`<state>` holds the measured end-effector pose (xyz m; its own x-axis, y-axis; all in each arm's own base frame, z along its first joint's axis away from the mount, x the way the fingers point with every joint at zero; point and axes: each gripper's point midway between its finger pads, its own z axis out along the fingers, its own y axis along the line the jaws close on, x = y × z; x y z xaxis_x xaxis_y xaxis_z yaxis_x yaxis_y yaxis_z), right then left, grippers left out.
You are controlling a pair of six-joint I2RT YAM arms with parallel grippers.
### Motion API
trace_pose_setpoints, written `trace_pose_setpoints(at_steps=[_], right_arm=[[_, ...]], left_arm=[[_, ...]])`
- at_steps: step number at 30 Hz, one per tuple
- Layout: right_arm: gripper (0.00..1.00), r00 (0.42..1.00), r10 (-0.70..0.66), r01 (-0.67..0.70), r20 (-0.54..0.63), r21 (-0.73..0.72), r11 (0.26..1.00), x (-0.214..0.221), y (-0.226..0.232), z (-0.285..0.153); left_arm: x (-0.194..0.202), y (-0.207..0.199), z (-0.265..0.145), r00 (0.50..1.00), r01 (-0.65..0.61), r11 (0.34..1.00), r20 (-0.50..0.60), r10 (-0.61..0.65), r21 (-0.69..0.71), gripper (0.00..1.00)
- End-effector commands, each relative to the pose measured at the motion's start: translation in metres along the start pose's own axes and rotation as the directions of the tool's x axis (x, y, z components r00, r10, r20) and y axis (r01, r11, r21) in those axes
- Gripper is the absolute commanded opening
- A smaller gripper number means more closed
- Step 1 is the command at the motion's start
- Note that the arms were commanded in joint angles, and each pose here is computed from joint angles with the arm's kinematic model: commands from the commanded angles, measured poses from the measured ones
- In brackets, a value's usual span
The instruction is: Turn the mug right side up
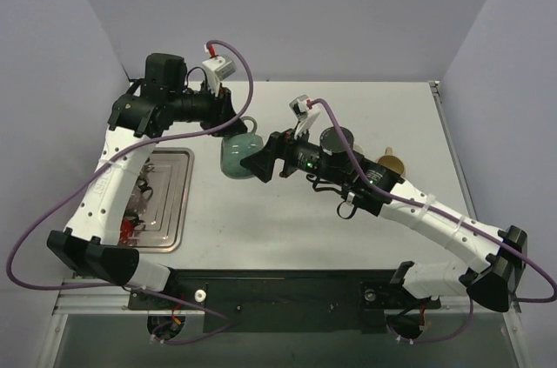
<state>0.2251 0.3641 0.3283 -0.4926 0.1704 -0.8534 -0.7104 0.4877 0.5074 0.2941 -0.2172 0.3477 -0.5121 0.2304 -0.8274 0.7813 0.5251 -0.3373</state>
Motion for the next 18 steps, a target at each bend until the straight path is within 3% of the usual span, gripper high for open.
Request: trace_pose_setpoints(at_steps=[1, 6, 10, 13, 15, 16, 17, 18], right_arm=[[0.86, 0.995, 0.008, -0.010, 0.102, 0.012, 1.000, -0.023, 0.003, -0.009], [0.86, 0.995, 0.038, -0.033, 0.093, -0.056, 0.998, -0.017, 0.013, -0.002], [0.72, 0.992, 0.074, -0.053, 0.104, -0.194, 0.980, -0.023, 0.039, 0.005], [0.43, 0.984, 0.088, -0.049, 0.156, -0.237, 0.970, -0.033, 0.046, 0.002], [0.21, 0.979, 0.072, -0.029, 0.192, -0.219, 0.975, -0.039, 0.043, -0.003], [0.14, 0.979, 0.063, -0.023, 0.192, -0.203, 0.979, -0.036, 0.039, -0.004], [0.00, 0.978, 0.045, -0.008, 0.203, -0.177, 0.984, -0.037, 0.035, -0.006], [0.00, 0.982, 0.036, -0.016, 0.187, -0.111, 0.994, -0.032, 0.020, -0.006]], left_arm=[[-0.053, -0.039, -0.036, 0.975, -0.118, 0.992, 0.196, 0.108, 0.040, 0.00], [-0.057, -0.056, -0.037, 0.969, -0.109, 0.989, 0.233, 0.083, 0.104, 0.00], [-0.060, -0.067, -0.034, 0.958, -0.158, 0.979, 0.259, 0.121, 0.126, 0.00], [-0.061, -0.058, -0.024, 0.958, -0.154, 0.982, 0.260, 0.121, 0.112, 0.00], [-0.057, -0.051, -0.019, 0.962, -0.153, 0.983, 0.242, 0.125, 0.100, 0.00], [-0.054, -0.048, -0.017, 0.963, -0.157, 0.984, 0.236, 0.132, 0.090, 0.00], [-0.048, -0.043, -0.013, 0.967, -0.145, 0.986, 0.222, 0.124, 0.084, 0.00], [-0.047, -0.040, -0.013, 0.965, -0.156, 0.985, 0.225, 0.137, 0.069, 0.00]])
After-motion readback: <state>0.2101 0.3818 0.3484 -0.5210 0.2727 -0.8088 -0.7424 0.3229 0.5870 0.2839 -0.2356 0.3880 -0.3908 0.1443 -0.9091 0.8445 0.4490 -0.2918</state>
